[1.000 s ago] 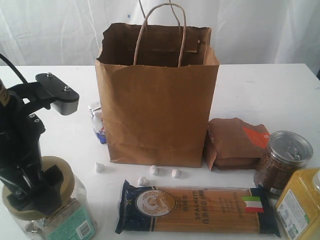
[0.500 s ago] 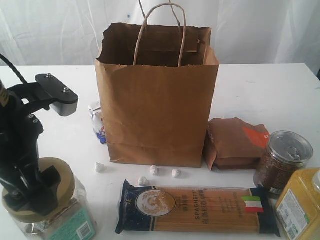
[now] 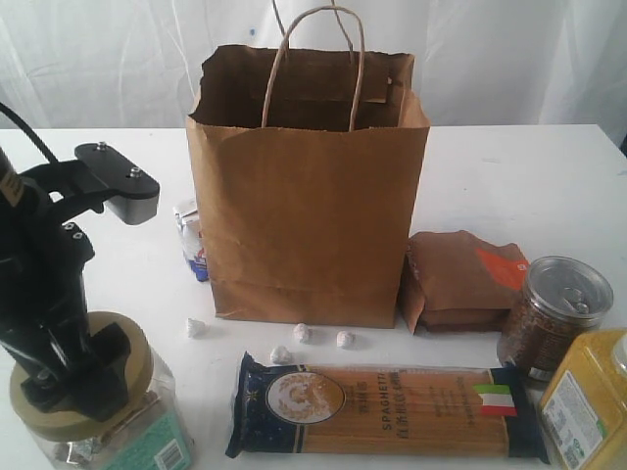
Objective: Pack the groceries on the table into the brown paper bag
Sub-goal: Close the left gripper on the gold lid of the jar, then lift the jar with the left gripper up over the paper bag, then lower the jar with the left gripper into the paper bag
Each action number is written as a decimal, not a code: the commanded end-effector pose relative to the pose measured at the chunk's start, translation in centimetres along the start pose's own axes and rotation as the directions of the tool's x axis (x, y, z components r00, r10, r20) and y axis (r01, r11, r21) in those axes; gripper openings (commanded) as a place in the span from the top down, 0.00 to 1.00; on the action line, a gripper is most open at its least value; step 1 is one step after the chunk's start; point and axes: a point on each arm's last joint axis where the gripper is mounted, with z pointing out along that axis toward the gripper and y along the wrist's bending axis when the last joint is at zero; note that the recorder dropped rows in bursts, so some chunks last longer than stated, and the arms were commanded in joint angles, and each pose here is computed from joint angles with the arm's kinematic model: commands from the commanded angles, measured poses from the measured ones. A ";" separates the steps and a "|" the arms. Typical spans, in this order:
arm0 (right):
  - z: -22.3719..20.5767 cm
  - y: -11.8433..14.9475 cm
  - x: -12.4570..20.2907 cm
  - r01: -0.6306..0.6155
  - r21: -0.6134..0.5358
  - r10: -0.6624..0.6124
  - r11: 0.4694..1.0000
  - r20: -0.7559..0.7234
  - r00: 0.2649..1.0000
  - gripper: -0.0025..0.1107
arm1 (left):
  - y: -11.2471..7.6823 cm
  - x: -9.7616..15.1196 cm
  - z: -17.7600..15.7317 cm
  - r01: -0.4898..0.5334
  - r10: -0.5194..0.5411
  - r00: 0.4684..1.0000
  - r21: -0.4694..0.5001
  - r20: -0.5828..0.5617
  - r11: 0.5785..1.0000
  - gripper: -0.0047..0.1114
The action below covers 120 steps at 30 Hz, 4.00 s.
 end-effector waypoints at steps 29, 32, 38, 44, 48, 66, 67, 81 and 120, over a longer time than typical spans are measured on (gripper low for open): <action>-0.1 0.0 -0.2 -0.024 0.005 0.024 1.000 0.016 1.000 0.98 | 1.3 0.3 0.8 0.065 -0.064 0.998 -0.156 0.011 0.986 0.96; -0.1 0.0 -0.2 -0.020 0.005 0.020 1.000 0.016 1.000 0.98 | 1.5 -0.5 -1.7 0.082 -0.069 0.995 -0.185 0.075 0.979 0.96; -0.1 0.0 -0.2 -0.020 0.005 0.020 1.000 0.016 1.000 0.98 | 1.5 -1.5 -8.7 0.131 -0.069 0.960 -0.218 0.271 0.967 0.96; -0.1 0.0 -0.2 -0.020 0.005 0.020 1.000 0.016 1.000 0.98 | 1.7 -1.2 -15.6 0.193 -0.059 0.908 -0.288 0.415 0.938 0.96; -0.1 0.0 -0.2 -0.020 0.005 0.020 1.000 0.016 1.000 0.98 | 1.5 -0.8 -19.1 0.226 -0.043 0.849 -0.289 0.527 0.930 0.96; -0.1 0.0 -0.2 -0.020 0.005 0.020 1.000 0.016 1.000 0.98 | 1.3 -6.3 -22.3 0.221 -0.033 0.734 -0.193 0.678 0.956 0.96; -0.1 0.0 -0.2 -0.020 0.005 0.020 1.000 0.016 1.000 0.98 | 1.4 -6.6 -22.3 0.221 -0.030 0.728 -0.193 0.685 0.956 0.96; -0.1 0.0 -0.2 -0.020 0.005 0.020 1.000 0.016 1.000 0.98 | 2.1 -10.9 -21.9 0.201 0.018 0.675 -0.207 0.738 0.957 0.96; -0.1 0.0 -0.2 -0.020 0.005 0.020 1.000 0.016 1.000 0.98 | 3.3 -18.0 -13.5 0.240 -0.134 0.787 -0.098 0.603 0.966 0.96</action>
